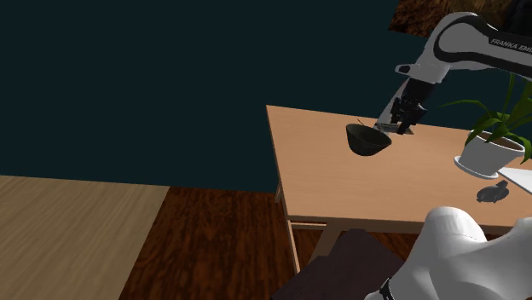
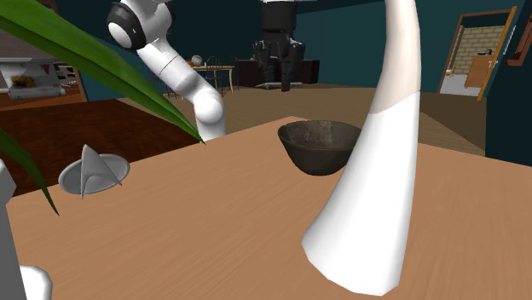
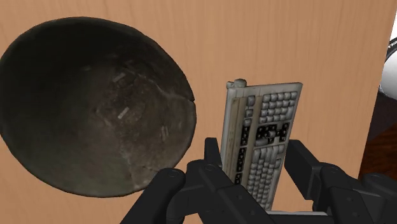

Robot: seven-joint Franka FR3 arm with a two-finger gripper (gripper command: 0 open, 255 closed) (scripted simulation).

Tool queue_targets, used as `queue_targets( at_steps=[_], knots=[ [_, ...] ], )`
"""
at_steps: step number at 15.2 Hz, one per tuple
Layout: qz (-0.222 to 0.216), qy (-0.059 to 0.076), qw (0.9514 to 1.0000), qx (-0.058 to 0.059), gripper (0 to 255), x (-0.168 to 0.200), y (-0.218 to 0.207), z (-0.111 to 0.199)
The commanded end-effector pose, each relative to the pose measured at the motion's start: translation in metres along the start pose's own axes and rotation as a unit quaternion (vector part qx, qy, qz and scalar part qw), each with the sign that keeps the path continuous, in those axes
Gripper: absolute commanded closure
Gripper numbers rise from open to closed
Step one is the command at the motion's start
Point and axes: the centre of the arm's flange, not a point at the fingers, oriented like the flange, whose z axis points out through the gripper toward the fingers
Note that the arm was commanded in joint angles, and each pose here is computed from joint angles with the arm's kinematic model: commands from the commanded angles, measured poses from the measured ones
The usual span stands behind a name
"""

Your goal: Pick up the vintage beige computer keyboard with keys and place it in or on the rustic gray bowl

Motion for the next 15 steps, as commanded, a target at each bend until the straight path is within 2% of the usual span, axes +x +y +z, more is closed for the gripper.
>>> queue_targets(
  at_steps=[1, 9, 15],
  knots=[
    [0.0, -0.001, 1.0, -0.001, 255, 0.001, 0.025, -0.003],
    [0.0, -0.001, 1.0, -0.001, 255, 0.009, 0.124, -0.015],
    [0.0, -0.001, 1.0, -0.001, 255, 0.006, 0.127, 0.017]
  ],
)
